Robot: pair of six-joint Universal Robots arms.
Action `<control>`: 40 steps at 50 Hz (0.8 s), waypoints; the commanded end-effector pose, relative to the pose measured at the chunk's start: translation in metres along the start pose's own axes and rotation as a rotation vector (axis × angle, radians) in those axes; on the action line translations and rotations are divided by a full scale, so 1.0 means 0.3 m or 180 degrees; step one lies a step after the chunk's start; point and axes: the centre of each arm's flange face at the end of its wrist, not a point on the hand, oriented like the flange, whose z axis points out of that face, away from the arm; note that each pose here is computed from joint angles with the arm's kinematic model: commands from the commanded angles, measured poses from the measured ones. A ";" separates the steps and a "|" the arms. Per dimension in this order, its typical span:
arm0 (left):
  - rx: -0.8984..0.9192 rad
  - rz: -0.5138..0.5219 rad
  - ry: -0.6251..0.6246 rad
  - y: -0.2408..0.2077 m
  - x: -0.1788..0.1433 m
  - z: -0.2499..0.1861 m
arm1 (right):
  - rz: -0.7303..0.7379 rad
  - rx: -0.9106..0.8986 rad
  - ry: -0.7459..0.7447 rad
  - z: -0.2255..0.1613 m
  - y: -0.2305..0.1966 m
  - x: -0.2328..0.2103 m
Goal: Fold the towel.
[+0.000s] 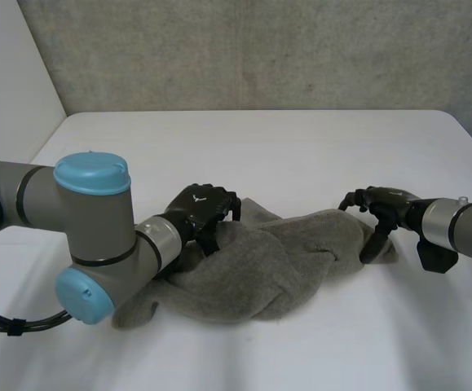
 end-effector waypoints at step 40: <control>0.2207 0.0522 -0.1231 -0.532 -0.197 -0.105 | -0.1396 0.2652 0.0799 -0.158 -0.477 -0.185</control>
